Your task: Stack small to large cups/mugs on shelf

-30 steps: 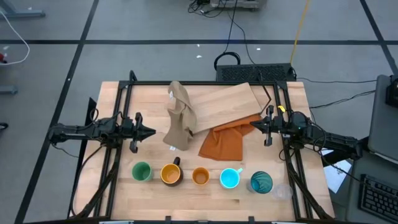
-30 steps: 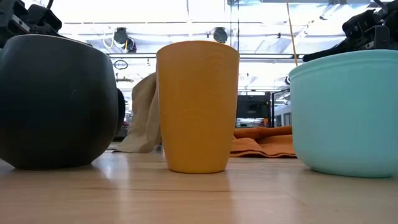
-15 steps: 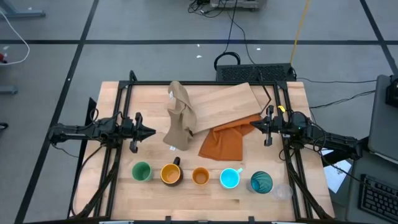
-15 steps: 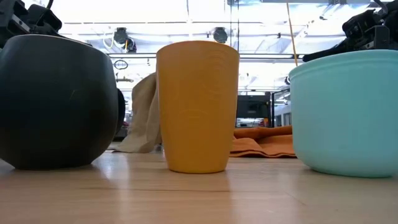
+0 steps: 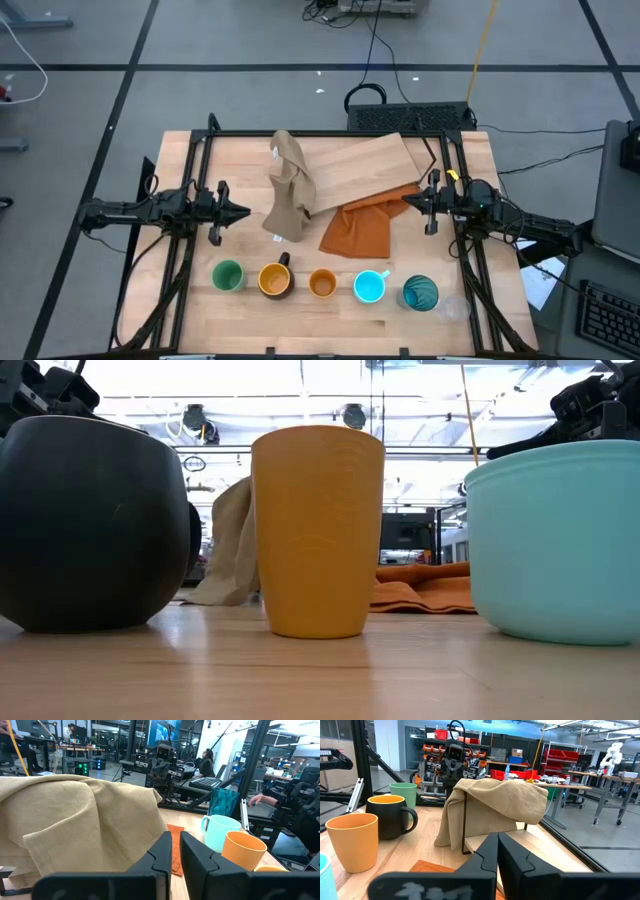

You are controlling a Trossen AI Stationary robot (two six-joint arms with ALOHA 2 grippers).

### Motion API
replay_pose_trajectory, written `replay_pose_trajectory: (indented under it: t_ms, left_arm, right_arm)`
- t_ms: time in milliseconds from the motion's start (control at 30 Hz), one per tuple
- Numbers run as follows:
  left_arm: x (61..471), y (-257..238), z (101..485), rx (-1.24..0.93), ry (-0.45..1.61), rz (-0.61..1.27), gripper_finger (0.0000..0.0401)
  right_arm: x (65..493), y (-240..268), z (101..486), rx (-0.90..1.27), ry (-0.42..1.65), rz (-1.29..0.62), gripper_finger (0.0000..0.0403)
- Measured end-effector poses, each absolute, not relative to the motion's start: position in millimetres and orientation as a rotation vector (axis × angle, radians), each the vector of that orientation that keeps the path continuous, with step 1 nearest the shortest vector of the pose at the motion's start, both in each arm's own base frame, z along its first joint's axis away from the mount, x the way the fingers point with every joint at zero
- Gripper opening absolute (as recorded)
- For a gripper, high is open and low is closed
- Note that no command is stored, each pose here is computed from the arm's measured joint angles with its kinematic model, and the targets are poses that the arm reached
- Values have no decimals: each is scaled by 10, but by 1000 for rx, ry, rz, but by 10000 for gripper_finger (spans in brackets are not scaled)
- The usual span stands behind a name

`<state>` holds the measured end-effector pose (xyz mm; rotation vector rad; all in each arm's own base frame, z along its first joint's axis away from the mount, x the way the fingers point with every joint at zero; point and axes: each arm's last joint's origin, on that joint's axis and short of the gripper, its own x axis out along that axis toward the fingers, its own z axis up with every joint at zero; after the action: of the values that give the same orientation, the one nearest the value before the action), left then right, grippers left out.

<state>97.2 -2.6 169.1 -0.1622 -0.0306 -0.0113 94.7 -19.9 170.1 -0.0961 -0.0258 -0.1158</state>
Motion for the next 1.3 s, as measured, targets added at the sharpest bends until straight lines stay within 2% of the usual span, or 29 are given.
replay_pose_trajectory:
  t_ms: [933, 1167, 1300]
  left_arm:
    - [970, -26, 1726, -93, -68, -10, 35]
    - [970, -26, 1726, -89, -69, -9, 35]
    - [970, -26, 1727, -89, -69, -9, 35]
  right_arm:
    - [943, -197, 1771, -177, -93, -120, 0]
    - [942, -197, 1782, 149, -123, -102, 0]
    - [939, -197, 1802, 159, -145, -100, 0]
